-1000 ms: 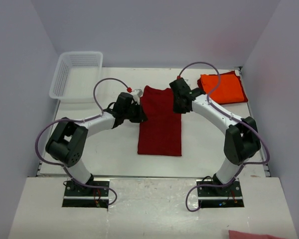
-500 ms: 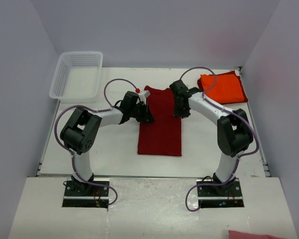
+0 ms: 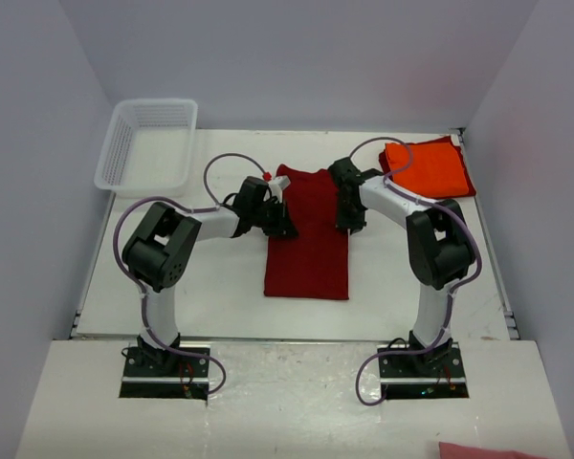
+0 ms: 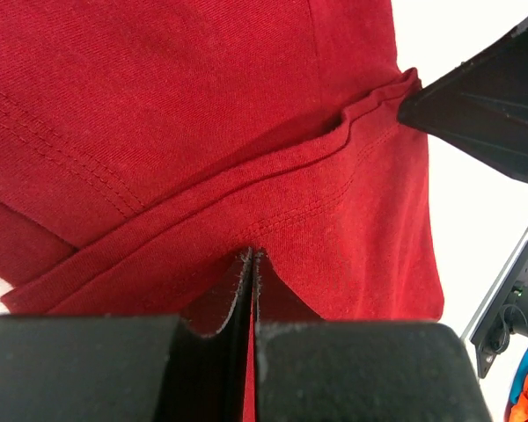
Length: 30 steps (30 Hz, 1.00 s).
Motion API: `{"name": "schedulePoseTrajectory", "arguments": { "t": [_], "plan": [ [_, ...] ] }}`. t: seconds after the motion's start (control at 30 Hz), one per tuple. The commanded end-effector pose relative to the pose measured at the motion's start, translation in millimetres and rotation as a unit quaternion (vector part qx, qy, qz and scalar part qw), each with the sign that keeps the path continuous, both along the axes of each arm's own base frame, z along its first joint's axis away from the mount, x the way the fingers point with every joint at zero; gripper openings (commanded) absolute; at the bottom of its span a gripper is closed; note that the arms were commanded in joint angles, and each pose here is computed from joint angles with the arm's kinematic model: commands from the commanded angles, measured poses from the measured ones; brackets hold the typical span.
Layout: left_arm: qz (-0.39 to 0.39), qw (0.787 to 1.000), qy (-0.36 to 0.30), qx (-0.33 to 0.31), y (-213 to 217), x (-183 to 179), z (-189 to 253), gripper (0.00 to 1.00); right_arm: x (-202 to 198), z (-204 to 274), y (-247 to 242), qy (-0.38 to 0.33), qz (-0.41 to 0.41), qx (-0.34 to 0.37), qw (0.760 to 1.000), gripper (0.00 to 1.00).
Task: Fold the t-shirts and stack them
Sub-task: Fold the folded rectangular tshirt in 1/3 of the way
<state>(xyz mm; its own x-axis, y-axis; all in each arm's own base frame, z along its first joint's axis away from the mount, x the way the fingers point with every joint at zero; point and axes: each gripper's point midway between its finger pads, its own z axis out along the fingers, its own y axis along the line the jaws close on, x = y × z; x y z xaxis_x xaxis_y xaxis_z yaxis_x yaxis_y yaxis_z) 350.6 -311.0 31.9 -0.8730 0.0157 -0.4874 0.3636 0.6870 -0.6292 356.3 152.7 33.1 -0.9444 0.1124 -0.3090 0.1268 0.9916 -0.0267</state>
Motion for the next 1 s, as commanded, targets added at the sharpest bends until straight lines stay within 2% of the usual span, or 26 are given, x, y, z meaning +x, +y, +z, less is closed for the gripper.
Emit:
{"name": "schedulePoseTrajectory", "arguments": {
  "t": [0.0,0.03,0.07,0.1,0.23,0.6,0.97],
  "plan": [
    [-0.007,0.999,-0.029,-0.024,-7.2,14.1,19.0,0.00,16.0,11.1,4.0,-0.018,-0.012,0.017,1.000,0.28],
    [-0.005,0.999,-0.028,-0.023,-5.2,13.9,18.9,0.00,15.9,10.5,4.1,-0.017,-0.013,0.018,1.000,0.26],
    [-0.004,0.999,-0.029,-0.022,-4.1,13.9,18.3,0.00,16.7,10.6,2.3,-0.018,-0.017,0.016,1.000,0.16],
    [-0.002,0.999,-0.027,-0.020,-1.3,13.8,16.5,0.00,16.6,10.7,0.9,-0.019,-0.020,0.013,1.000,0.12],
    [0.005,1.000,-0.020,-0.016,6.9,14.7,11.5,0.00,17.3,10.6,-4.5,-0.022,-0.029,0.003,0.999,0.00],
    [0.021,1.000,0.004,0.003,22.2,13.5,-11.5,0.00,32.2,18.9,-17.9,-0.027,-0.049,-0.039,0.998,0.00],
    [0.043,0.999,0.025,0.015,42.7,11.9,-31.3,0.00,58.3,13.8,-15.9,-0.020,-0.030,-0.057,0.998,0.00]
  ]
}}
